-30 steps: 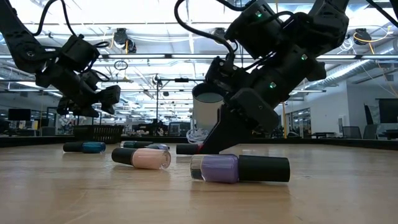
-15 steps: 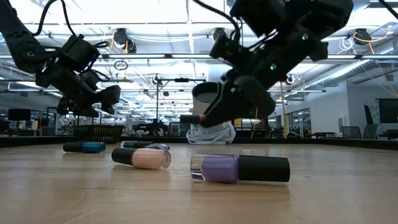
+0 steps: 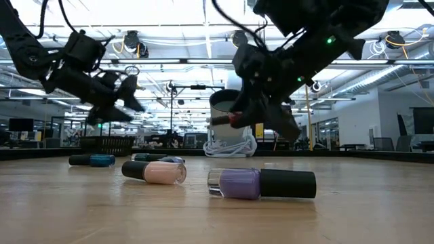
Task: Pick & Place Nail Polish
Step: Put the red nail polish bottle into the black bin
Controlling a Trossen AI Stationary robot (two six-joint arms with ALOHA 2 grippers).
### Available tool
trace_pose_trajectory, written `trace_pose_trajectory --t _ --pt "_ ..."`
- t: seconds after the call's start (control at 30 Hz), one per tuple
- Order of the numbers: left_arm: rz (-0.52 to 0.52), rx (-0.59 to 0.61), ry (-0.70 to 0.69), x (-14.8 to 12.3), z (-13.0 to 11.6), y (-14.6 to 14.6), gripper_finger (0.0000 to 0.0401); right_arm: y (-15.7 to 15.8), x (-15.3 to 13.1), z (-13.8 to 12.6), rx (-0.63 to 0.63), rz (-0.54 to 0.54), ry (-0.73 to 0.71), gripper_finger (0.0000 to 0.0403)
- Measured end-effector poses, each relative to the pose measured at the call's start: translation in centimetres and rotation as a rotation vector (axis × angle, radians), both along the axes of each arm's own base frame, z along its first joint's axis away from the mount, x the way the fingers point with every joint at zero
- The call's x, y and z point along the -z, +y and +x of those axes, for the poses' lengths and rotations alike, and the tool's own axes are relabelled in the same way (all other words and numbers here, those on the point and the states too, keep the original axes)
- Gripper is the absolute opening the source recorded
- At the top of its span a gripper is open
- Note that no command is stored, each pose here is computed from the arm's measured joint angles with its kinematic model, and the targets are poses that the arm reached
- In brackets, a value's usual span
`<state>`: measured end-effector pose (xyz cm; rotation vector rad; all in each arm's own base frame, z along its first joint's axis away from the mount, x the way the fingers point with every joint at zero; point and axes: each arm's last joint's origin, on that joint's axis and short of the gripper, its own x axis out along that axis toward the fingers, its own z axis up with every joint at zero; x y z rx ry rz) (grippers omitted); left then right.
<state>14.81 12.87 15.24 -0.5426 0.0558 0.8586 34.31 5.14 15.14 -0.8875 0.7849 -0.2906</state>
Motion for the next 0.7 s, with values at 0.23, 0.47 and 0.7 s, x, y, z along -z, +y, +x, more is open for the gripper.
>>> trace_pose_trajectory --t 0.23,0.47,0.7 --pt "-0.062 0.305 -0.169 -1.3 1.4 -0.9 0.0241 -0.2 -0.3 -0.3 0.145 -0.154 -0.018 0.0106" --pt "-0.065 0.619 -0.138 -2.5 4.5 -2.8 0.0241 -0.1 -0.9 0.2 0.13 -0.108 -0.102 0.0106" --pt "-0.023 0.774 -0.047 -3.4 8.8 -3.9 0.0241 -1.4 -1.4 0.8 0.116 -0.116 -0.146 0.0106"
